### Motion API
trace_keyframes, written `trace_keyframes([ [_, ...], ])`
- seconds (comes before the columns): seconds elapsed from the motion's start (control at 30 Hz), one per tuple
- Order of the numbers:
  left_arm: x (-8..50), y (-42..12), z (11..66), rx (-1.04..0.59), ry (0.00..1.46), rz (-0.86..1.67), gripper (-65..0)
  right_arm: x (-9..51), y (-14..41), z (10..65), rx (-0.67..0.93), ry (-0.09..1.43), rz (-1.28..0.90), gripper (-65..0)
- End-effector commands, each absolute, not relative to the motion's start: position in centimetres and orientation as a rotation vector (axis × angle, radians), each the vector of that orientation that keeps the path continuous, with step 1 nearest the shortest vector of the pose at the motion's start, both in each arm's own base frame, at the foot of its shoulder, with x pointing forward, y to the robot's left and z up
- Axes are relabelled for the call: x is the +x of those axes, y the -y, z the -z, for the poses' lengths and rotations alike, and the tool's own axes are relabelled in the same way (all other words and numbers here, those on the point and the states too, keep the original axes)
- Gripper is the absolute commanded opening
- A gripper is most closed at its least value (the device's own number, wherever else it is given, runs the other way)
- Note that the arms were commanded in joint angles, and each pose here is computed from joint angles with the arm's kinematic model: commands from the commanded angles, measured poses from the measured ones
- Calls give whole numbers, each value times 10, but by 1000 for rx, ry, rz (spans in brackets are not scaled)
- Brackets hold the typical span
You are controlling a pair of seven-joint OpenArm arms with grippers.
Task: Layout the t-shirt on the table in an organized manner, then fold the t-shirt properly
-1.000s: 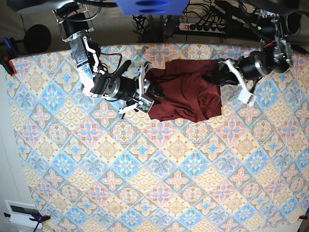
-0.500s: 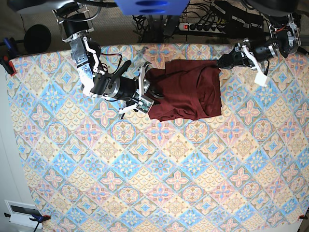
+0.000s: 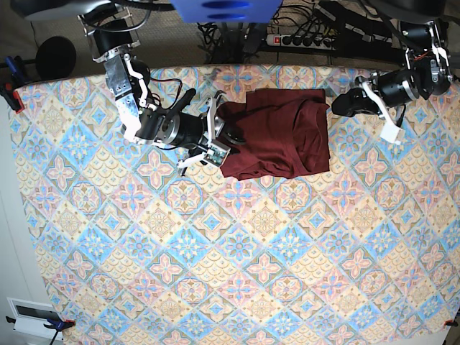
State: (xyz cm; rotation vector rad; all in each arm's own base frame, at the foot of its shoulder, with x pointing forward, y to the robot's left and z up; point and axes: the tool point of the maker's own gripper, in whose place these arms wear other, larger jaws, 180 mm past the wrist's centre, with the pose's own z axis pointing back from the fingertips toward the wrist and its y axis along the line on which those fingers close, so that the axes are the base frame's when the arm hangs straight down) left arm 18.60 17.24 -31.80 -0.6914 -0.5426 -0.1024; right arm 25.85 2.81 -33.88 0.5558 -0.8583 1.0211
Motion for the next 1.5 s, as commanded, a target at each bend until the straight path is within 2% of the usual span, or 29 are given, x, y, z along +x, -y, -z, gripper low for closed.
trace_keyframes([
  [0.0,189,-172,308,-656,559,164,-525,264,-33,323,580,916,-1022,-519],
  [0.2,198,-191,299,-530,553,271,-365,265,-33,322,580,918,-1022,-519],
  [0.33,205,-197,304,-450,534,331,-298,265,-33,322,580,918,-1022,-519],
  [0.63,206,-154,338,-364,418,593,-294,265,-34,324,583,914,-1018,-519],
  [1.47,189,-125,382,-208,334,857,-295,275,-31,324,571,916,-1011,-519],
])
